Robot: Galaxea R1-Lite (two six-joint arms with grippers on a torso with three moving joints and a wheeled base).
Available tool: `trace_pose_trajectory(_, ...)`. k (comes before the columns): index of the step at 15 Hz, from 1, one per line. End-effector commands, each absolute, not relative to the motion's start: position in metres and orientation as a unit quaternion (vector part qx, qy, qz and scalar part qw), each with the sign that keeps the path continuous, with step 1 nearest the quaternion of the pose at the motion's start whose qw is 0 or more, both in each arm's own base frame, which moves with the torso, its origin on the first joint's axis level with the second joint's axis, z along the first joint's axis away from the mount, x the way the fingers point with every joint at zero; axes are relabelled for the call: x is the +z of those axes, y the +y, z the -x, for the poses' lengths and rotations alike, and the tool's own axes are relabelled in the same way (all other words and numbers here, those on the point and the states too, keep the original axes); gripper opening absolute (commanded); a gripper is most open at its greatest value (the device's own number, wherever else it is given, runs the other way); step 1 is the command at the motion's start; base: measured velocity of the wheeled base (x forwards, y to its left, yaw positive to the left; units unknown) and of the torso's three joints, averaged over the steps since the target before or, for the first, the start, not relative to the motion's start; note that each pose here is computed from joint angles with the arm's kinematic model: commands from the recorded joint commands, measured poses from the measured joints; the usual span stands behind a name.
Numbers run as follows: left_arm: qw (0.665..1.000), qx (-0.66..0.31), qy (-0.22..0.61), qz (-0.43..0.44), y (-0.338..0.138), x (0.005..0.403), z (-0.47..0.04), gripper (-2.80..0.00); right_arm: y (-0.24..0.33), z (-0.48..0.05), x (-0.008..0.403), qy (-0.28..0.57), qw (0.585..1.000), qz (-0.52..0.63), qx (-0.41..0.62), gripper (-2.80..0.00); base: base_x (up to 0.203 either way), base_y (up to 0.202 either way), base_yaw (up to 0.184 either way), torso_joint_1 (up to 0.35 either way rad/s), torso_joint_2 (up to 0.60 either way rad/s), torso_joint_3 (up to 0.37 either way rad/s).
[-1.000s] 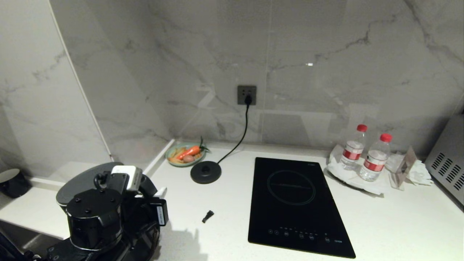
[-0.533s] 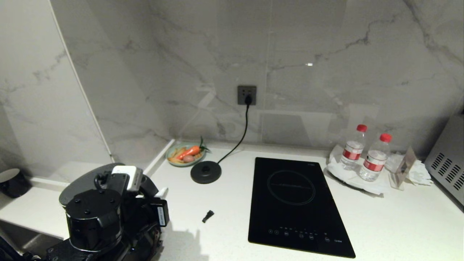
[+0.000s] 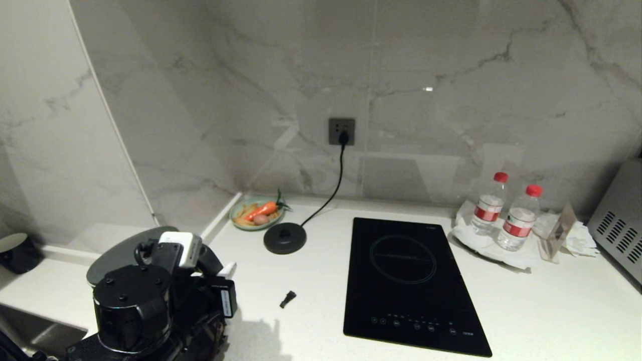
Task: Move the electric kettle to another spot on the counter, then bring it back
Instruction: Place it on the power base
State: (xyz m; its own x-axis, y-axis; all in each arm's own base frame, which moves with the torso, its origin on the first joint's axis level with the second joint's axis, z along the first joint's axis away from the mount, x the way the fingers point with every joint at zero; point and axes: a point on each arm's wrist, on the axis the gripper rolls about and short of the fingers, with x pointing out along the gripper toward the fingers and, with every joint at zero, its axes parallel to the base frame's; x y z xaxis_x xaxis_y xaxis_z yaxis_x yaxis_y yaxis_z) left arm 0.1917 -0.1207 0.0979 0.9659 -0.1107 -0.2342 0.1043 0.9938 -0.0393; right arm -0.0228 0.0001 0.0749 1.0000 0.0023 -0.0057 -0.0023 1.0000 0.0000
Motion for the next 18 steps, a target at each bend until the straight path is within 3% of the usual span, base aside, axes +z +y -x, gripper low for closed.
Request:
trace_pose_trajectory(1, 0.991, -0.053, 0.118, 0.015, -0.121, 0.097, -0.192, -2.80, 0.000, 0.023, 0.075, 0.004, 1.000, 0.000, 0.002, -2.80, 0.000, 0.000, 0.000, 0.000, 0.00, 0.000)
trace_pose_trajectory(8, 0.992, -0.053, 0.117, 0.015, -0.121, 0.098, -0.191, -2.80, 0.000, 0.023, 0.075, 0.004, 1.000, 0.000, 0.002, -2.80, 0.158, 0.000, 0.001, 0.003, 0.00, 0.001)
trace_pose_trajectory(18, 0.991, -0.093, 0.092, 0.011, -0.141, 0.109, -0.193, -2.80, 0.000, 0.023, 0.075, 0.004, 1.000, 0.000, 0.002, -2.80, 0.000, 0.000, 0.000, 0.000, 0.00, 0.000)
